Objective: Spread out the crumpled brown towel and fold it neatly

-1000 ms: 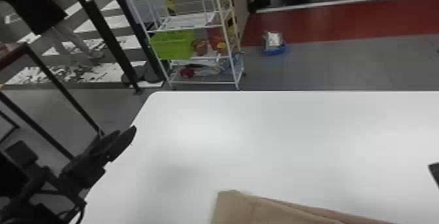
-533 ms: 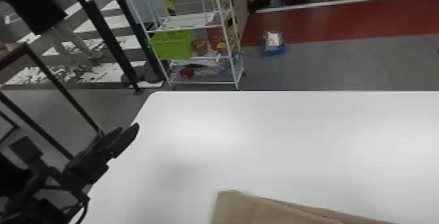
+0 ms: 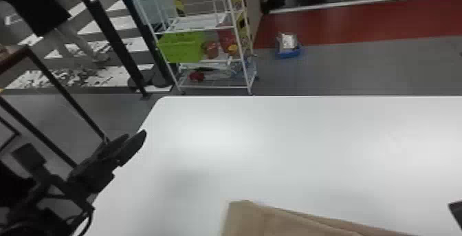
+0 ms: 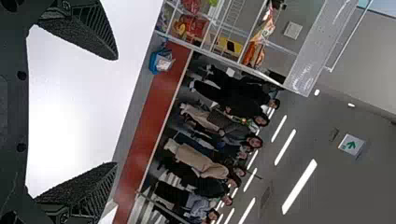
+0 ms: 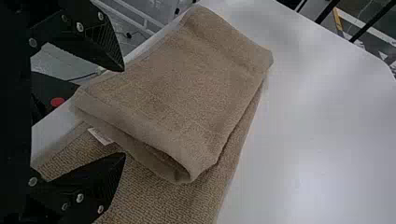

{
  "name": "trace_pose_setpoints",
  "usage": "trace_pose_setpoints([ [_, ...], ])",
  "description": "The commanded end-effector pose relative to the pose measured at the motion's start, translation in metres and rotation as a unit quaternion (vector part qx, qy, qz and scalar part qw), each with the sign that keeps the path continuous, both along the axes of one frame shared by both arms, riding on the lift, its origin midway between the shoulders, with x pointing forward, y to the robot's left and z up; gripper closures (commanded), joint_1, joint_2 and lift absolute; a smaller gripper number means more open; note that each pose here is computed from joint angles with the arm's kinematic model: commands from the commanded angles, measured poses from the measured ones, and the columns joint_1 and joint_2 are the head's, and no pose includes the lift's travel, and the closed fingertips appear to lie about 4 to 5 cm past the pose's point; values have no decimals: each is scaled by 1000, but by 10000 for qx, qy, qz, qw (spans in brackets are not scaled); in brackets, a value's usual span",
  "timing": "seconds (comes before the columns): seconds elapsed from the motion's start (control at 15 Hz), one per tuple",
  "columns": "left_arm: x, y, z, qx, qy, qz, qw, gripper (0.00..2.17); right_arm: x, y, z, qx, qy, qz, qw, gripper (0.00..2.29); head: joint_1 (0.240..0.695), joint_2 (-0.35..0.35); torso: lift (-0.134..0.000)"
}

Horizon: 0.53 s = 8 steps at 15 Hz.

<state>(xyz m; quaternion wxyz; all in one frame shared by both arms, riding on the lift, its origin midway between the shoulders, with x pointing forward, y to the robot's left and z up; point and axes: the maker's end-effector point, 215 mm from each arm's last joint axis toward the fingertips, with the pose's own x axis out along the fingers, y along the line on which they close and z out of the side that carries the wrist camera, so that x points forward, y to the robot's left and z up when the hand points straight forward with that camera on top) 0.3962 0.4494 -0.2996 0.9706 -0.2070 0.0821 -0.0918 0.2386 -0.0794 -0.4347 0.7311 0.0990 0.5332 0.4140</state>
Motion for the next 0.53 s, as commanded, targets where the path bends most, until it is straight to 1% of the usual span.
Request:
trace_pose_setpoints([
  [0.0,0,2,1,10,-16,15,10000,83,1,8,-7,-63,58,114,9999,286,695,350,-122],
  [0.13,0,4,0,18,-32,39,10000,83,2,14,-9,-29,90,137,9999,367,695,350,-122],
  [0.27,0,6,-1,17,-37,51,10000,83,4,17,-10,-40,82,164,9998,383,695,350,-122],
  [0.4,1,5,-1,24,-62,40,10000,83,6,18,-9,-33,61,150,9999,475,695,350,-122],
  [0.47,1,5,-1,25,-59,47,10000,83,8,17,-9,-41,50,144,9999,478,695,350,-122],
])
